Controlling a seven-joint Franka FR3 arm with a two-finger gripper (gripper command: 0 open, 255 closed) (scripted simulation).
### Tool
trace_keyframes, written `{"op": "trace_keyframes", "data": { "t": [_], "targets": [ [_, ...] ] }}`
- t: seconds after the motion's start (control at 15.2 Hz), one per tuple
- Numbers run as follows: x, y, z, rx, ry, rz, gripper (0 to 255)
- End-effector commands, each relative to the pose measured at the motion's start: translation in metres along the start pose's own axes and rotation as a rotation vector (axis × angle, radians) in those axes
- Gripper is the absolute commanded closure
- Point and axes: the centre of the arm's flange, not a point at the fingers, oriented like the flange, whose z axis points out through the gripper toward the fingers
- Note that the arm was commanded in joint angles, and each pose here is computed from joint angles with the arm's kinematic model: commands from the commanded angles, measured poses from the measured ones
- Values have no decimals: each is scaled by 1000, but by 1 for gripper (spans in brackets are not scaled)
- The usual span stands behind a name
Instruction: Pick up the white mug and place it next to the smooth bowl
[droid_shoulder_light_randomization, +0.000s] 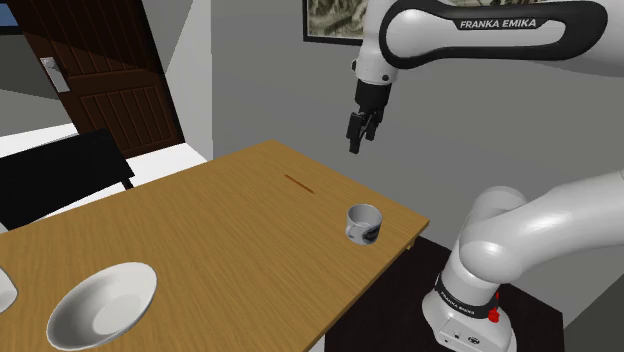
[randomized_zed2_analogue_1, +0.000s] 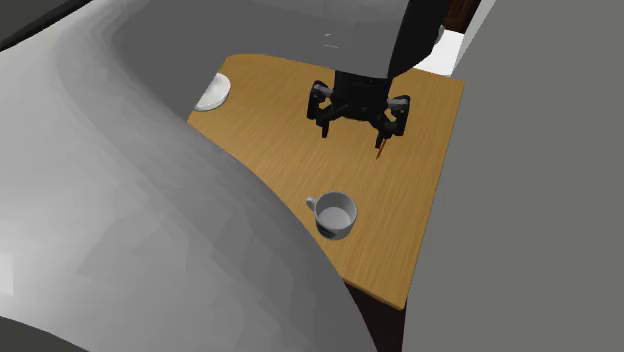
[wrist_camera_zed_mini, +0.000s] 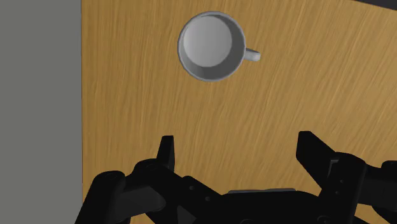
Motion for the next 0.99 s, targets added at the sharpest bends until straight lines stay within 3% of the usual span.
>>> {"op": "trace_keyframes", "data": {
  "t": [0.0, 0.92],
  "targets": [
    [0, 0, 0, 0, 0, 0, 0],
    [-43, 49, 173, 35, -27, 34, 0]
  ]
}}
